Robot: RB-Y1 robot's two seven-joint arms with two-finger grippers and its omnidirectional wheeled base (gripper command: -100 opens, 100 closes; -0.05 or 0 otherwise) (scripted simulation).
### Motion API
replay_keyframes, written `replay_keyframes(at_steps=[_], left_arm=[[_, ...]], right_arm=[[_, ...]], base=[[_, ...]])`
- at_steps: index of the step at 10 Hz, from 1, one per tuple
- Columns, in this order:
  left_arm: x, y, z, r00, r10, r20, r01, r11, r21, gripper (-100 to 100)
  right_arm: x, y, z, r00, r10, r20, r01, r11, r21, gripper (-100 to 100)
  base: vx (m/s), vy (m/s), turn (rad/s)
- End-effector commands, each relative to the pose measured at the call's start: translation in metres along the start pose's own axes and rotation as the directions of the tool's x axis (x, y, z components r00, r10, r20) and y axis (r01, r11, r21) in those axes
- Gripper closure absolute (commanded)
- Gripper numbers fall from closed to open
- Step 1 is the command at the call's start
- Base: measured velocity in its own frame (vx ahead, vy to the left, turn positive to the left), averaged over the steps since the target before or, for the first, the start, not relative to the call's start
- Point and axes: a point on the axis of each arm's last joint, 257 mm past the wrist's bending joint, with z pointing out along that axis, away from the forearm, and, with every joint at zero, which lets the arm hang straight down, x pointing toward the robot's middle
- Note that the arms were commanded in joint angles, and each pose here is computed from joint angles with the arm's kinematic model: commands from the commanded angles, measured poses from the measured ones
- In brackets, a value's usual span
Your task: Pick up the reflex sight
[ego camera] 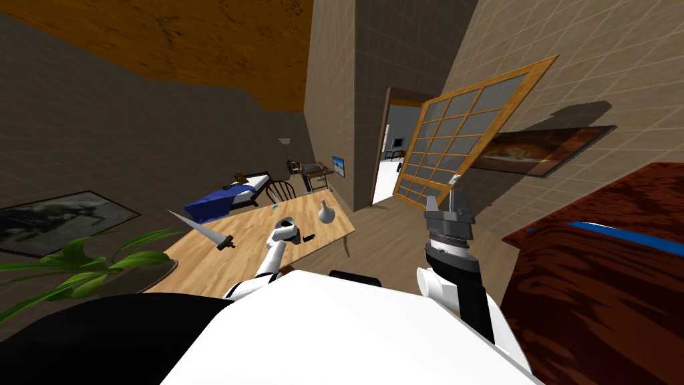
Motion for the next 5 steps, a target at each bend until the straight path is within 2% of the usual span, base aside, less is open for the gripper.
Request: replay_keyframes(at_steps=[1,2,3,5], left_arm=[[-0.001,0.017,0.005,1.000,-0.014,0.007,0.015,0.997,-0.075,-100],[-0.002,0.025,0.007,1.000,-0.024,0.009,0.025,0.993,-0.118,-100],[-0.002,0.027,0.007,1.000,-0.025,0.010,0.026,0.992,-0.124,-100],[-0.003,0.044,0.009,0.999,-0.043,0.015,0.045,0.978,-0.206,-100]], right_arm=[[0.000,0.000,0.000,1.000,0.000,0.000,0.000,1.000,0.000,0],[0.000,0.000,0.000,1.000,0.000,0.000,0.000,1.000,0.000,0],[0.000,0.000,0.000,1.000,0.000,0.000,0.000,1.000,0.000,0],[0.000,0.000,0.000,1.000,0.000,0.000,0.000,1.000,0.000,0]], base=[[0.033,-0.019,-0.076],[0.047,-0.023,-0.152],[0.033,-0.014,-0.045],[0.034,-0.013,-0.091]])
